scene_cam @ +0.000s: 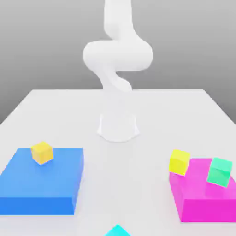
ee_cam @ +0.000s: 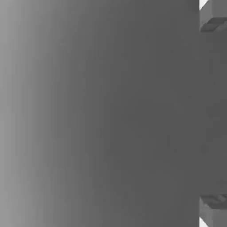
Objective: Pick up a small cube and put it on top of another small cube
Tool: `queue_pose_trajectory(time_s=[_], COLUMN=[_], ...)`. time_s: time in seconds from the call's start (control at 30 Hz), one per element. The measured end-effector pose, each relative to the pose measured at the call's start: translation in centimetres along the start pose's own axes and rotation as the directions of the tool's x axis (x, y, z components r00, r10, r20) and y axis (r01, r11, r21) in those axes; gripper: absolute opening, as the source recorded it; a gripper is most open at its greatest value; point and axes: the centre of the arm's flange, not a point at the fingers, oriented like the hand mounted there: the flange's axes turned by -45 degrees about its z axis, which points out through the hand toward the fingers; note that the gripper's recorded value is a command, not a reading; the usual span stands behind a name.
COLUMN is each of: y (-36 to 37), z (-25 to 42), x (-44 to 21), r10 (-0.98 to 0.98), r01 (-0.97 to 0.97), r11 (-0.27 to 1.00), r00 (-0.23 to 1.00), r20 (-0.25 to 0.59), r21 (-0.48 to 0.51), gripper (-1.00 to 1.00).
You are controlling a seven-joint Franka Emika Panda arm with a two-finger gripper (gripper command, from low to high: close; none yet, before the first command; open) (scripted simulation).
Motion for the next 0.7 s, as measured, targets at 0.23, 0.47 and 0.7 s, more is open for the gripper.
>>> queue_pose_trajectory(time_s=[0.23,0.47,0.7], y=[0.6,0.3,-0.2], z=[12.8,24.9,35.4], x=[-0.6,-4.2,-10.2], r10=[-0.15,-0.304,-0.461], r01=[0.13,0.24,0.347], r11=[0.984,0.942,0.88], r00=[0.975,0.905,0.792], r20=[0.166,0.297,0.401], r21=[0.125,0.233,0.326], gripper=[0.0,0.0,0.0])
